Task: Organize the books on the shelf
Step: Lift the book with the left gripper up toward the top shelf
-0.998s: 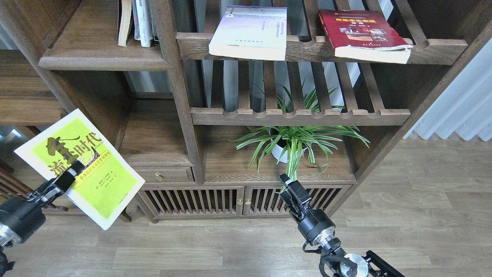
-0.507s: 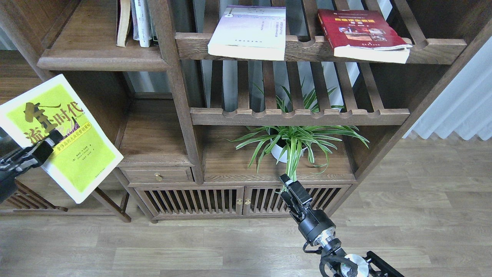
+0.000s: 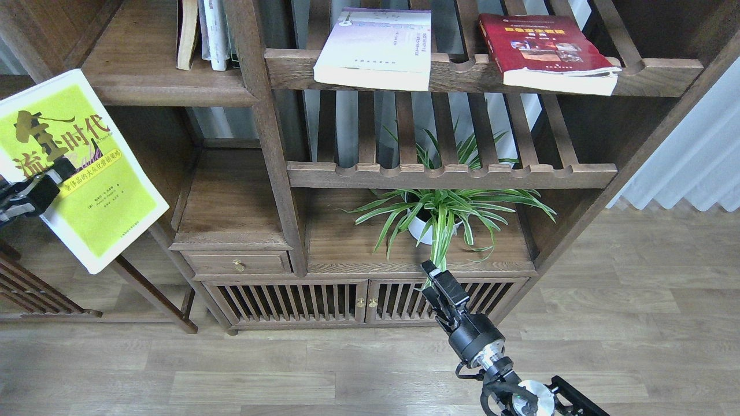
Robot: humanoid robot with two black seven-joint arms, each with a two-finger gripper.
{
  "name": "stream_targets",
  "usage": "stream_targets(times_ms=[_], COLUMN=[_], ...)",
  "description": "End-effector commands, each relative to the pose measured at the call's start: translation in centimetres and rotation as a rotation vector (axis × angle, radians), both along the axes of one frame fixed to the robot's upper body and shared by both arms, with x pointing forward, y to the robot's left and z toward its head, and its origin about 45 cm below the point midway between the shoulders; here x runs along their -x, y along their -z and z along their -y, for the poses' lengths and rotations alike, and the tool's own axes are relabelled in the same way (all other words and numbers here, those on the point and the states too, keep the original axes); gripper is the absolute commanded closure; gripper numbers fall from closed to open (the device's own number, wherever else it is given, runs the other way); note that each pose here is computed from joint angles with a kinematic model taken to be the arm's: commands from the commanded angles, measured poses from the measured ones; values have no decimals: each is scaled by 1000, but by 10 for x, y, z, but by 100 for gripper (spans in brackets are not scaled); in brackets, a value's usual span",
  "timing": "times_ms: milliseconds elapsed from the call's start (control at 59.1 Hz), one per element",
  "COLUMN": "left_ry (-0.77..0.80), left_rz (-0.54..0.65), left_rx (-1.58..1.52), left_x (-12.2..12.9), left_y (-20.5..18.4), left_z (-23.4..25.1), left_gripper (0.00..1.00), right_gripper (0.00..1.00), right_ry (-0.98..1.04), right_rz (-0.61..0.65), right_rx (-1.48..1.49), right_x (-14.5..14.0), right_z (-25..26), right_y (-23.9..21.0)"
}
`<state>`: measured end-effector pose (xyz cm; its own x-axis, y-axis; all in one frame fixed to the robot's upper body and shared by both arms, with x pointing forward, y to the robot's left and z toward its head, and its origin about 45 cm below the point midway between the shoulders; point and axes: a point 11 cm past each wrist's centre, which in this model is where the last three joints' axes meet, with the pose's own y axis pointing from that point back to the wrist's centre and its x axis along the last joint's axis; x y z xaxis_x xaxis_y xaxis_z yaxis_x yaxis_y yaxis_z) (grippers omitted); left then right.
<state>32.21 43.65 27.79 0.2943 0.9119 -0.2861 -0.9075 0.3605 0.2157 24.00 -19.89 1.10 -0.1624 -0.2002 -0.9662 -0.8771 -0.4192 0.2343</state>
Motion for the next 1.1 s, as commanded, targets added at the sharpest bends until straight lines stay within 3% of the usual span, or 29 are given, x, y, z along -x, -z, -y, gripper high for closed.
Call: stream_targets(times_ms=[0, 355, 1082], left_ry=[22, 100, 125], left_rz=[25, 92, 261], left_rx=[-27, -53, -99], left_x=[-9, -35, -58], left_y=[-14, -48, -125], left_z=[3, 28, 35], left_gripper=[95, 95, 95], right_gripper=[2, 2, 2], right_ry=[5, 9, 14], right_rz=[1, 1, 2], right_rx=[0, 0, 0], right_x=[-1, -1, -2], right_z=[1, 2, 4], right_y=[0, 0, -1])
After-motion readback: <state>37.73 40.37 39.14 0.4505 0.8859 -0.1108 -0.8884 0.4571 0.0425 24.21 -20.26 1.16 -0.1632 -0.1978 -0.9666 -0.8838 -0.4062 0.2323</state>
